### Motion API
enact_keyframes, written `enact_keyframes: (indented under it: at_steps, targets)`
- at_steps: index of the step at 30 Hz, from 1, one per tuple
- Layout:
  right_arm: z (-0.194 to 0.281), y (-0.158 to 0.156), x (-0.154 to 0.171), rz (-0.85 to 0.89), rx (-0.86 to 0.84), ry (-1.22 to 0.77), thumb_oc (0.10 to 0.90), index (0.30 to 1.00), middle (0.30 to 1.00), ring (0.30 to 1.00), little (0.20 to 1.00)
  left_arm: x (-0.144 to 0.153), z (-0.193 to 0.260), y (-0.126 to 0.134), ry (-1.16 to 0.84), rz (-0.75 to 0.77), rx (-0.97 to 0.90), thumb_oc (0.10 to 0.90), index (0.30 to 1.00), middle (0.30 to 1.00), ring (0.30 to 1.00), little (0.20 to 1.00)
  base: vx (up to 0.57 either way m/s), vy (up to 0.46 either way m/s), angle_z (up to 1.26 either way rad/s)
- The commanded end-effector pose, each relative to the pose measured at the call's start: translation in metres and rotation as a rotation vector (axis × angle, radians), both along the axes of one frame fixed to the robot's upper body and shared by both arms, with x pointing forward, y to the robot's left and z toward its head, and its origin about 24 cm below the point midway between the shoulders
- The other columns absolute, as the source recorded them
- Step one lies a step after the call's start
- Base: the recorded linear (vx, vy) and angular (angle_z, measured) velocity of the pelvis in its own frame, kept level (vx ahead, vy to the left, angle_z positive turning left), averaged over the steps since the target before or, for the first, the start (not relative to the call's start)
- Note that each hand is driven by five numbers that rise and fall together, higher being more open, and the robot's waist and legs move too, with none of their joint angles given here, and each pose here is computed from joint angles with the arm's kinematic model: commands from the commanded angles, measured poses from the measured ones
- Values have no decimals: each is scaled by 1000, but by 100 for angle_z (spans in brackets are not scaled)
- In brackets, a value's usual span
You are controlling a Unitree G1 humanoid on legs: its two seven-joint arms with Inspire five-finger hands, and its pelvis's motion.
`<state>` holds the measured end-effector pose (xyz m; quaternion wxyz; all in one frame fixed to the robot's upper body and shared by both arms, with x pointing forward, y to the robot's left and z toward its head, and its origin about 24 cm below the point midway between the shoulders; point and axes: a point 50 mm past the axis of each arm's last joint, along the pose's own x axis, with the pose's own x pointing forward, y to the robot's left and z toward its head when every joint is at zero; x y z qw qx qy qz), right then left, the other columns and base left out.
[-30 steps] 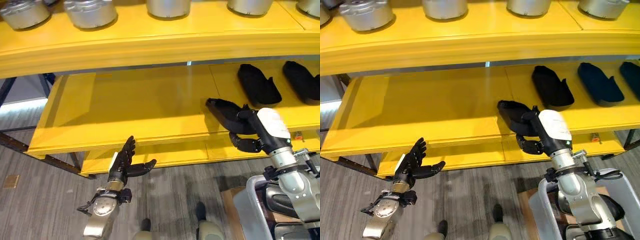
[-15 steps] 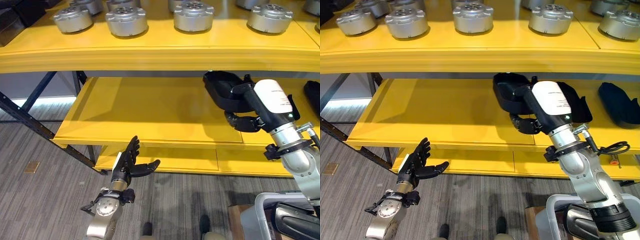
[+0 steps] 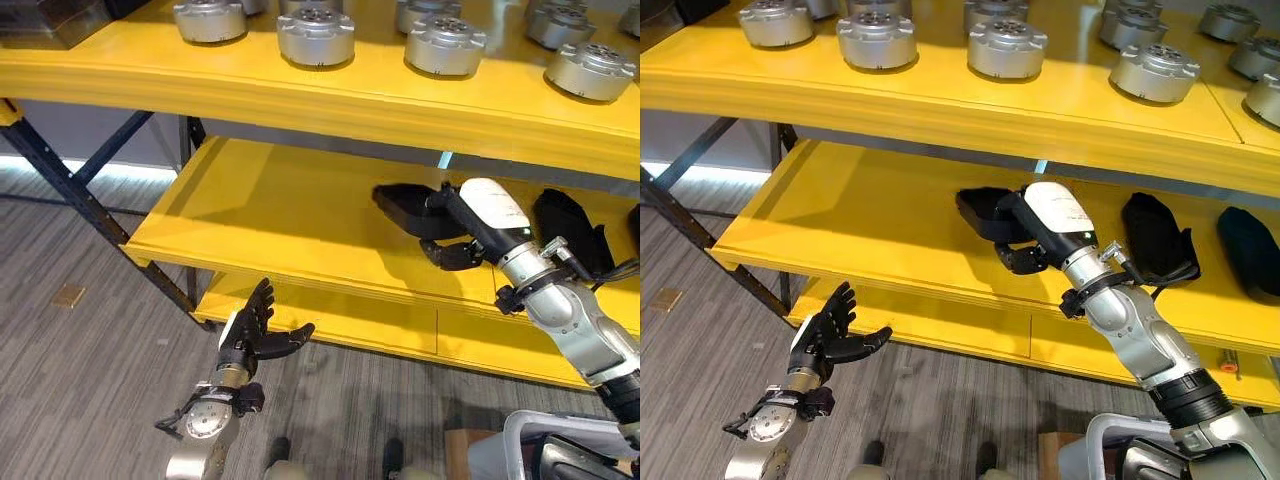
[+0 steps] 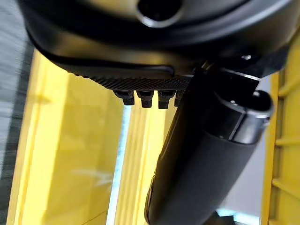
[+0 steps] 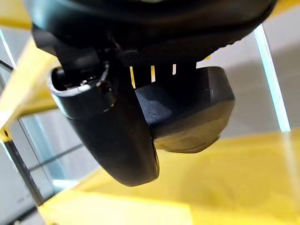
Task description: Move parts from the plastic box to the shelf.
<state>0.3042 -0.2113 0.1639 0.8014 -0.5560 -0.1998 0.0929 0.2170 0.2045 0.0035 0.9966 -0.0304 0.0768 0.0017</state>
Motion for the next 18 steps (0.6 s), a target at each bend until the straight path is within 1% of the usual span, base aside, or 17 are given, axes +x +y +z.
enact_keyframes:
  at_steps: [1, 2, 3, 6, 10, 11, 14, 18]
  targets:
    - [78, 16, 3, 75, 129, -328, 400, 300, 300, 300, 300, 16, 54, 2, -266, -61, 36, 900, 1000, 1000, 1000, 1000, -35, -45, 30]
    - [75, 11, 4, 46, 129, -317, 400, 300, 300, 300, 300, 16, 54, 2, -263, -63, 32, 900, 1000, 1000, 1000, 1000, 94, 105, 79]
    - [70, -3, 5, -25, 125, -308, 400, 300, 300, 300, 300, 17, 53, -3, -256, -96, 31, 900, 1000, 1000, 1000, 1000, 108, 117, 99]
    - [62, 1, 7, -20, 120, -277, 400, 300, 300, 300, 300, 14, 50, -1, -241, -100, 29, 900, 1000, 1000, 1000, 1000, 141, 133, 94]
    - [57, -4, 7, -47, 134, -266, 400, 300, 300, 300, 300, 15, 53, -5, -256, -128, 27, 900, 1000, 1000, 1000, 1000, 122, 180, -41]
    - [67, -6, 12, -69, 134, -305, 400, 300, 300, 300, 300, 16, 57, -6, -273, -138, 21, 900, 1000, 1000, 1000, 1000, 42, 184, -23]
    - [74, -6, 15, -77, 131, -326, 400, 300, 300, 300, 300, 17, 59, -7, -282, -151, 24, 900, 1000, 1000, 1000, 1000, 8, 99, -40]
    - [90, -10, 23, -111, 122, -368, 400, 300, 300, 300, 300, 19, 64, -8, -300, -164, 27, 900, 1000, 1000, 1000, 1000, -20, 70, -6]
